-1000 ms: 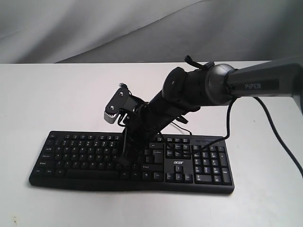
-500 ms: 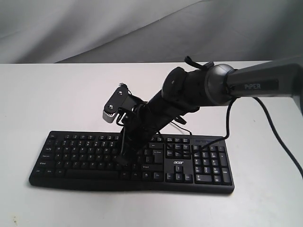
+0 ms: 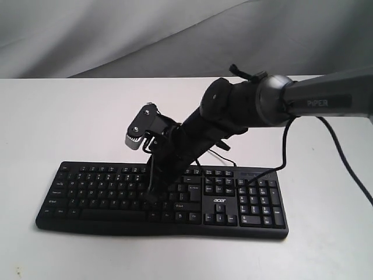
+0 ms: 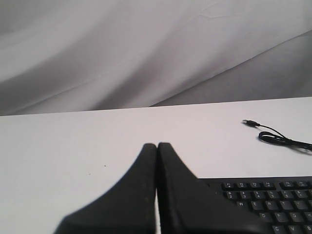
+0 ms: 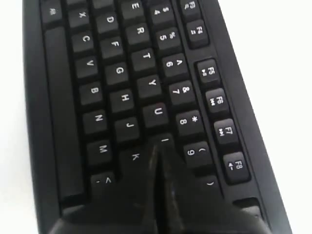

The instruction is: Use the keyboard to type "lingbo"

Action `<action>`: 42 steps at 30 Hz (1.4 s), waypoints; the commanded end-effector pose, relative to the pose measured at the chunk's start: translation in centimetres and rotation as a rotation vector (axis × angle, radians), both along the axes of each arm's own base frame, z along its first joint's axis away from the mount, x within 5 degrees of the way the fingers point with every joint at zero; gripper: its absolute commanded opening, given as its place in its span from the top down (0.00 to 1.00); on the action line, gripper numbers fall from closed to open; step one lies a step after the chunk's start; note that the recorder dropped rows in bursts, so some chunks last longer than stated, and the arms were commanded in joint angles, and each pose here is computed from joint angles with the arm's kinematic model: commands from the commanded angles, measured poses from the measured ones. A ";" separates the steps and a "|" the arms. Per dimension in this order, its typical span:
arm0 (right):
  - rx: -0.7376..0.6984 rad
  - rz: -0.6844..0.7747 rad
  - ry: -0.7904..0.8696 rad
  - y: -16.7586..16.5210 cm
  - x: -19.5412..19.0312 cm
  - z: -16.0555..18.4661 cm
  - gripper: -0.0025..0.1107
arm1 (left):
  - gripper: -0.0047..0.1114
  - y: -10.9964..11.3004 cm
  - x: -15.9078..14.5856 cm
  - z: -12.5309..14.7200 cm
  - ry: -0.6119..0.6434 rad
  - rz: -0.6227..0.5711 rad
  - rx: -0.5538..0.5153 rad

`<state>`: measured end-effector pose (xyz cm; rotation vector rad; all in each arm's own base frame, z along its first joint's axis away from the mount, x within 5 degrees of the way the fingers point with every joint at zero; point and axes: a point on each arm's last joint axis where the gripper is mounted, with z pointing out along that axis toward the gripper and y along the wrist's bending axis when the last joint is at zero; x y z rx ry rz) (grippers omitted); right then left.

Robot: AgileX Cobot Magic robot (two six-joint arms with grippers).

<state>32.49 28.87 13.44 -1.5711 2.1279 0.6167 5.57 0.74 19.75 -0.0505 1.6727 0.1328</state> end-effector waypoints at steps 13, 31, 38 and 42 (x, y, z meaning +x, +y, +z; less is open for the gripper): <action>0.136 -0.146 -0.251 -5.1 -1.4 15.9 0.98 | 0.96 0.0 0.0 -0.1 -0.006 -0.006 -0.001; 0.499 -0.470 -0.525 -15.7 -15.0 27.0 0.98 | 0.96 0.0 0.0 -0.1 -0.006 -0.006 -0.001; 0.729 -0.572 -0.844 -19.9 -19.4 32.5 0.98 | 0.96 0.0 0.0 -0.1 -0.006 -0.006 -0.001; 0.886 -0.666 -0.760 -22.6 -23.3 33.8 0.98 | 0.96 0.0 0.0 -0.1 -0.006 -0.006 -0.001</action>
